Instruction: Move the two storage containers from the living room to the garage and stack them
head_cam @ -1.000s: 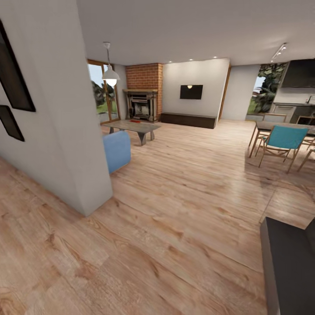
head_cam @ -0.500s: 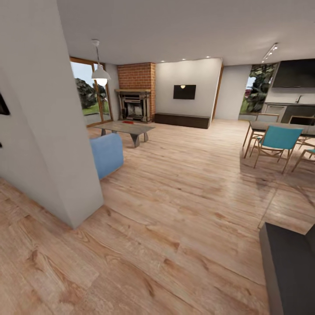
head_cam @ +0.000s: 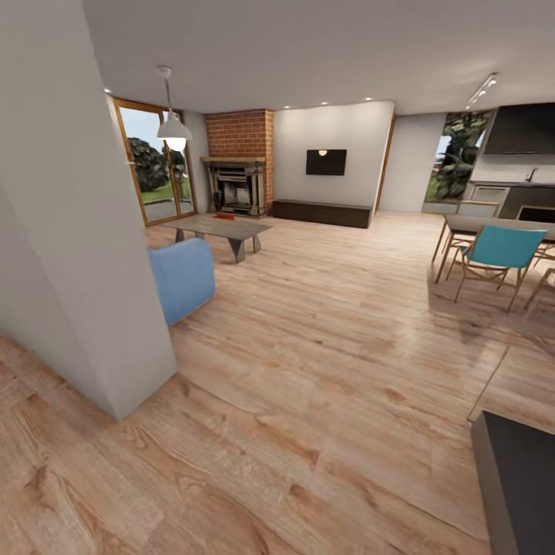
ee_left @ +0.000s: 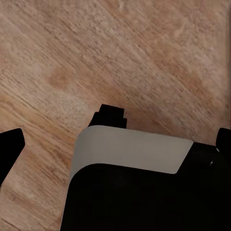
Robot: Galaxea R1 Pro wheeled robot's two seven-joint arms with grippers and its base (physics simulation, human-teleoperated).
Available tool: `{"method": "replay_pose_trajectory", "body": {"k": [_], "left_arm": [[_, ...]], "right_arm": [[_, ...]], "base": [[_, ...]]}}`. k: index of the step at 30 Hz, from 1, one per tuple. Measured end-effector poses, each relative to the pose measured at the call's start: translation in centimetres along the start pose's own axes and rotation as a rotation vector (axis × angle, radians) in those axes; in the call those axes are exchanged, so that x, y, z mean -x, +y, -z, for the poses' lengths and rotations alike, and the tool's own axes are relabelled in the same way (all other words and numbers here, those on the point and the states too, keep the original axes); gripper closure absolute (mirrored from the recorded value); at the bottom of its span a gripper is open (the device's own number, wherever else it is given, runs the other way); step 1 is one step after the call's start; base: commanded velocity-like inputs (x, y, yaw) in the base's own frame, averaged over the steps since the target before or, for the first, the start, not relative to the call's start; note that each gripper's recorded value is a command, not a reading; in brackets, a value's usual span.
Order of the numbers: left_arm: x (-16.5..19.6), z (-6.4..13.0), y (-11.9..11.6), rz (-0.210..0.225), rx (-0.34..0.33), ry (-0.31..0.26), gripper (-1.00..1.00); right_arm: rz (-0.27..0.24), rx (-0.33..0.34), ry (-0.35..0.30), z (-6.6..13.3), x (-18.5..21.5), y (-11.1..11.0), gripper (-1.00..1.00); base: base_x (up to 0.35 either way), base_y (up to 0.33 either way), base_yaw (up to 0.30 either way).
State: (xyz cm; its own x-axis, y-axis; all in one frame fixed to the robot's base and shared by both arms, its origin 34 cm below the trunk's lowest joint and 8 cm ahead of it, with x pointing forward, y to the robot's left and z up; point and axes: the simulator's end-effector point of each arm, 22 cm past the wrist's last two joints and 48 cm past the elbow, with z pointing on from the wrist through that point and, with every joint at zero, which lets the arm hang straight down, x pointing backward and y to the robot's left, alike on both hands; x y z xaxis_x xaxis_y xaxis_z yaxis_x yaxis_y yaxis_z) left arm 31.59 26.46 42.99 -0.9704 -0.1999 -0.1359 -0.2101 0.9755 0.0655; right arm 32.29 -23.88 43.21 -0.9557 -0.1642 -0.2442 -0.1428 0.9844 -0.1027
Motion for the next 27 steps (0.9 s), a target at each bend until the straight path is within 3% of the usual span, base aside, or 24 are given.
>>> {"method": "replay_pose_trajectory", "body": {"k": [27], "left_arm": [[-0.02, 0.0, 0.01, 0.0, 0.0, 0.0, -1.0]], "right_arm": [[-0.001, -0.002, -0.001, -0.01, 0.0, -0.14, -1.0]], "base": [[0.322, 0.0, -0.002]]}}
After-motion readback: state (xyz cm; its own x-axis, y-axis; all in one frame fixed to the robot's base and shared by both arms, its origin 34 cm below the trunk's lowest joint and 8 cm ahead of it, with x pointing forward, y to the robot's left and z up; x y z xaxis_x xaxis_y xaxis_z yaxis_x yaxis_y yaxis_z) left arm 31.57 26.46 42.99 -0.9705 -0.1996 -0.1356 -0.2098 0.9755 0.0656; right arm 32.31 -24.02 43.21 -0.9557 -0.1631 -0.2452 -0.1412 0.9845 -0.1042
